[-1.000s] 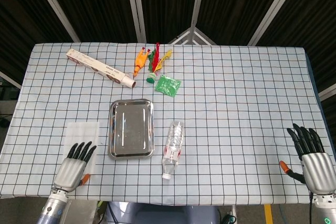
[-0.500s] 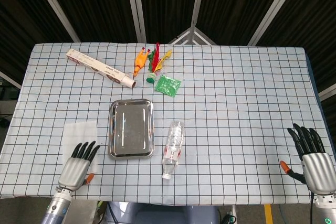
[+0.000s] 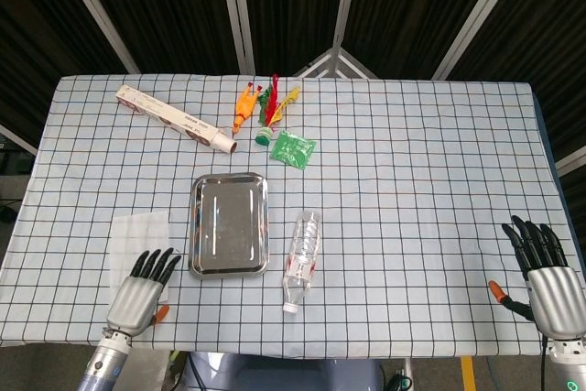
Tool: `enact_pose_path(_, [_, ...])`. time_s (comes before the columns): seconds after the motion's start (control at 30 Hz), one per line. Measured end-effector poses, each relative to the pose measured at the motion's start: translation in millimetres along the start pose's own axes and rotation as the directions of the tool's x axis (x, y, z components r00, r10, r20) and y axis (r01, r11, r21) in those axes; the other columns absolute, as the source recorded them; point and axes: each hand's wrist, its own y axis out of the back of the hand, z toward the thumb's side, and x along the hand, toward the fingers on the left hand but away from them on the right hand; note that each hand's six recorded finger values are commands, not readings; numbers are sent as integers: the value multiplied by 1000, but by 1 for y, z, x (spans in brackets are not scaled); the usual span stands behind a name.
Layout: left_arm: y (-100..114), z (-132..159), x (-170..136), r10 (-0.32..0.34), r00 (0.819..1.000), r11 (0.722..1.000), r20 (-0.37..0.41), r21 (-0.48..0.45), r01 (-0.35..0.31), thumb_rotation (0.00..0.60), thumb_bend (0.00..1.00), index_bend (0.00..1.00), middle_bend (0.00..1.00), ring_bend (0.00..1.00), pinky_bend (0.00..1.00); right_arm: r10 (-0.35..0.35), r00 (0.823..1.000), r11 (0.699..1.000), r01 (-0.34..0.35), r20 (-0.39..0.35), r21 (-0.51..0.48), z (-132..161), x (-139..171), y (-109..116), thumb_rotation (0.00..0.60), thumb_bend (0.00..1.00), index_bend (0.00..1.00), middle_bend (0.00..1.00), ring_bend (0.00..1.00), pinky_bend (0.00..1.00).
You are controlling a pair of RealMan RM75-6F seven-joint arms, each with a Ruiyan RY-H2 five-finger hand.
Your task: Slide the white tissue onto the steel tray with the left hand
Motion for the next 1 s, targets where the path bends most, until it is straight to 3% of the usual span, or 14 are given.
enact_pose_path(0.47, [-13, -28, 10, -18, 996, 998, -84, 51, 23, 600, 306, 0, 0, 0, 0, -2, 1000, 1000, 2, 0, 1, 0, 0, 0, 600, 290, 0, 0, 0, 0])
enact_pose_path(0.63, [-9, -33, 10, -1, 996, 999, -92, 49, 5, 600, 364, 0, 0, 0, 0, -2, 1000, 1000, 2, 2, 2, 0, 0, 0, 600, 290, 0, 0, 0, 0])
enact_pose_path(1.0, [5, -36, 8, 30, 996, 999, -86, 22, -29, 600, 373, 0, 0, 0, 0, 1, 1000, 1000, -1, 3, 4, 0, 0, -1, 600, 290, 0, 0, 0, 0])
